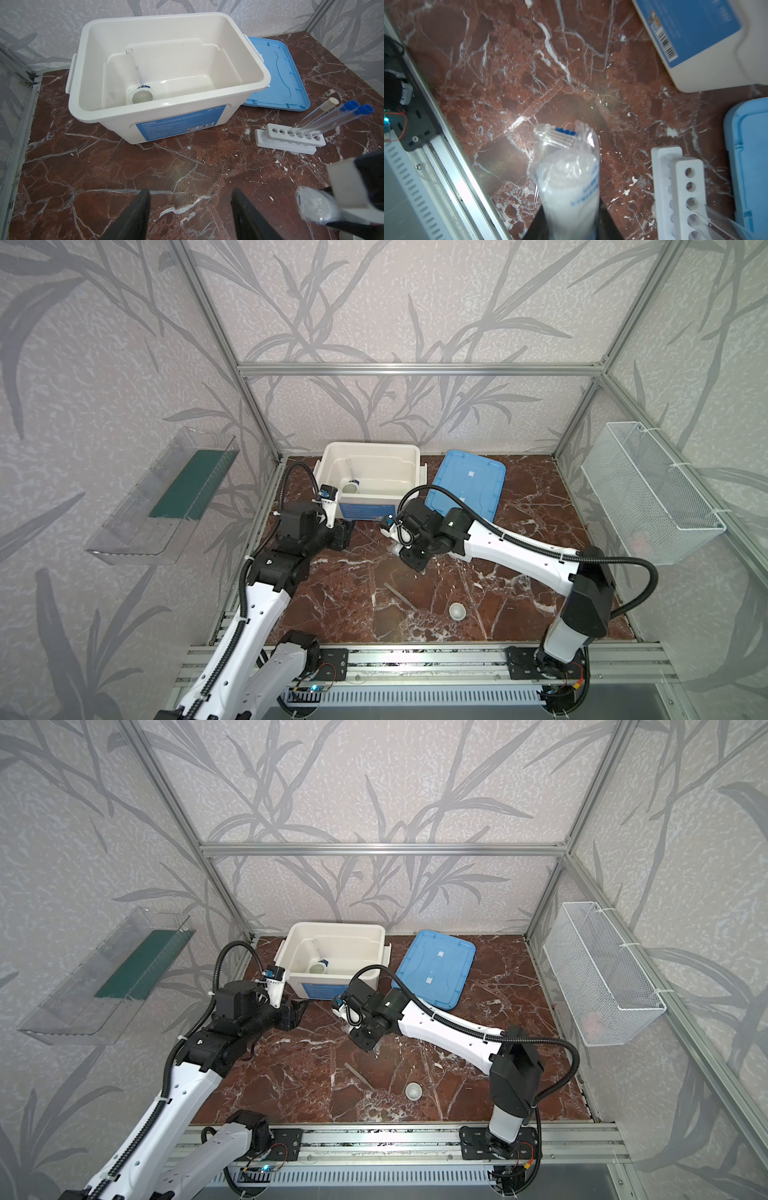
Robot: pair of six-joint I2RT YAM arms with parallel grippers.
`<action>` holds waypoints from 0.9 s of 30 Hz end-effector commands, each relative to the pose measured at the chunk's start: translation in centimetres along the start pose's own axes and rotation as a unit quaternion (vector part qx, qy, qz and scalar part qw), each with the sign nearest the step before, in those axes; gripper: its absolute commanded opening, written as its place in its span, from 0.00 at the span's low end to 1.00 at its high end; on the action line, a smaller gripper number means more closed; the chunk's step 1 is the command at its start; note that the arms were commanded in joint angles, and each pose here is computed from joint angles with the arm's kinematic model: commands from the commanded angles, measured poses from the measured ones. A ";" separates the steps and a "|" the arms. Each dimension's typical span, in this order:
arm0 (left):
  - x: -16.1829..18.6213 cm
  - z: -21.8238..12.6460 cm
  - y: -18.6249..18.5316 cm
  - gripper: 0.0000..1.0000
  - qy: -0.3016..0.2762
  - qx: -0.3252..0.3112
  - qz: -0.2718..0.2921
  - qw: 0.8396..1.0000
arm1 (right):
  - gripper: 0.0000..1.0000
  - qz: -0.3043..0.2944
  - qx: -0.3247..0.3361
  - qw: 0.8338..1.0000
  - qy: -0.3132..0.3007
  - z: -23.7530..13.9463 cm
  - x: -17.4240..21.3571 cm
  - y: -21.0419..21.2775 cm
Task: Organize the chemistry lab equipment
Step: 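Carry the bandage roll with the right gripper over the white tub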
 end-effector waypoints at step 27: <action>-1.0 -2.0 -0.1 0.63 -0.044 -0.005 -0.011 0.999 | 0.27 0.349 0.099 0.911 -0.199 -1.5 -17.6 -16.3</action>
Point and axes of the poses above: each gripper's point midway between its finger pads, its own z axis out along the fingers, its own y axis along the line the jaws close on, x = y × z, the point moved 3 cm from there along -z, back along the fingers, and after that the axes turned 2 degrees about z, right-handed, at the moved point
